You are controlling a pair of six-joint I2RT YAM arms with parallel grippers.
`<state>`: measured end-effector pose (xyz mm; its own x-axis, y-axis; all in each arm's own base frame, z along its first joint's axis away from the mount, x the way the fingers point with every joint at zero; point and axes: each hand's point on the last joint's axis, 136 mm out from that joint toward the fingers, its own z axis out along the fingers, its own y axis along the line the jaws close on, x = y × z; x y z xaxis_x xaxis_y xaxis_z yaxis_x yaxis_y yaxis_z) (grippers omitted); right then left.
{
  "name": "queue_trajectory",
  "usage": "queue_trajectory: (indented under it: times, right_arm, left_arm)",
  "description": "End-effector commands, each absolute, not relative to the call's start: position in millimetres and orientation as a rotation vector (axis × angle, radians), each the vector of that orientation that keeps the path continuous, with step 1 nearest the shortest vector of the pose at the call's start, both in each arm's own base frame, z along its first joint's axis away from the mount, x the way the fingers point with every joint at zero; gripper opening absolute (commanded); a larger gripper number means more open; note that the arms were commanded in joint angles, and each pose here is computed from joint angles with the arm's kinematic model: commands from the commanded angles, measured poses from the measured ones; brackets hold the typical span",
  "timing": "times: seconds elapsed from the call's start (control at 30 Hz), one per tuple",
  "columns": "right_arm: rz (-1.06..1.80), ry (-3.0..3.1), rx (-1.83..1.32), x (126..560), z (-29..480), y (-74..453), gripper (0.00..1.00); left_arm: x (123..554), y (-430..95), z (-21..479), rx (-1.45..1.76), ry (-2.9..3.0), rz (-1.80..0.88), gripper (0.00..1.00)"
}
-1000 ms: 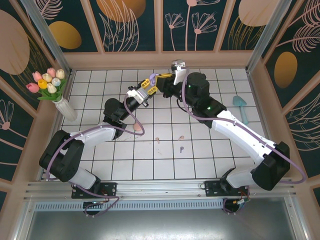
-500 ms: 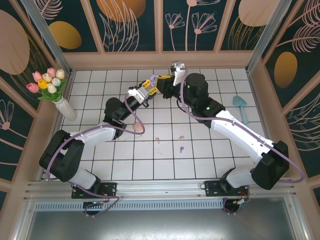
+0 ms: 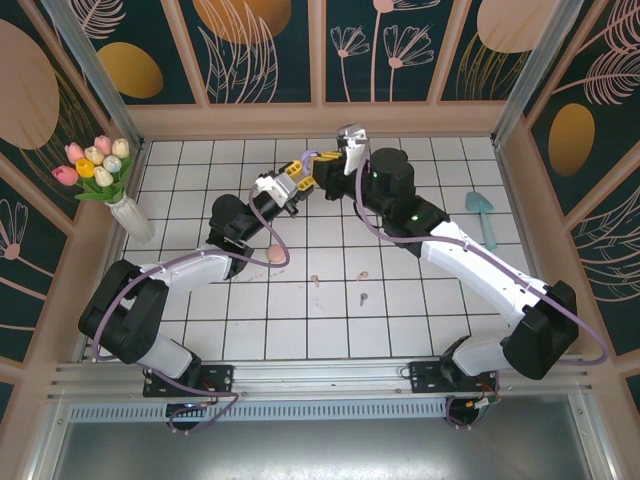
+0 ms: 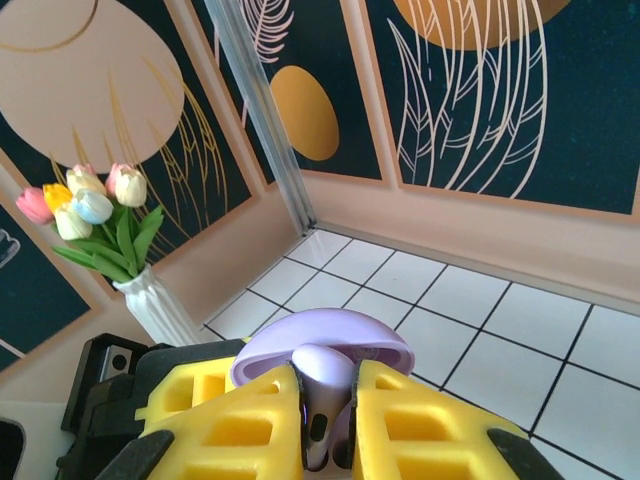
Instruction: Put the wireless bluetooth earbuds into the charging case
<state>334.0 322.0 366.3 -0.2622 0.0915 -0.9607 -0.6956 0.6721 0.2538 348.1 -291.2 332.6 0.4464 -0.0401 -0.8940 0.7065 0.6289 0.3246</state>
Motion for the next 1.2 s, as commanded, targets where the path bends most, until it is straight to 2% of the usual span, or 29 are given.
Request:
queue_trajectory:
  times: [0.0, 0.37, 0.67, 0.93, 1.17]
  right_arm:
    - [0.663, 1.786, -0.604, 336, 323, 327, 0.16]
    - [0.557, 1.817, -0.648, 344, 309, 327, 0.17]
    - [0.656, 1.859, -0.540, 353, 320, 319, 0.38]
    - [0.803, 1.832, -0.490, 350, 348, 323, 0.48]
    - [0.897, 1.816, -0.466, 349, 366, 328, 0.52]
  left_arm:
    - [330, -294, 377, 0.762, 0.856, -0.558, 0.00]
    - [328, -296, 373, 0.750, 0.867, -0.618, 0.00]
    - [326, -292, 366, 0.703, 0.885, -0.679, 0.00]
    - [325, -291, 358, 0.681, 0.909, -0.721, 0.00]
    - [325, -291, 351, 0.667, 0.924, -0.748, 0.00]
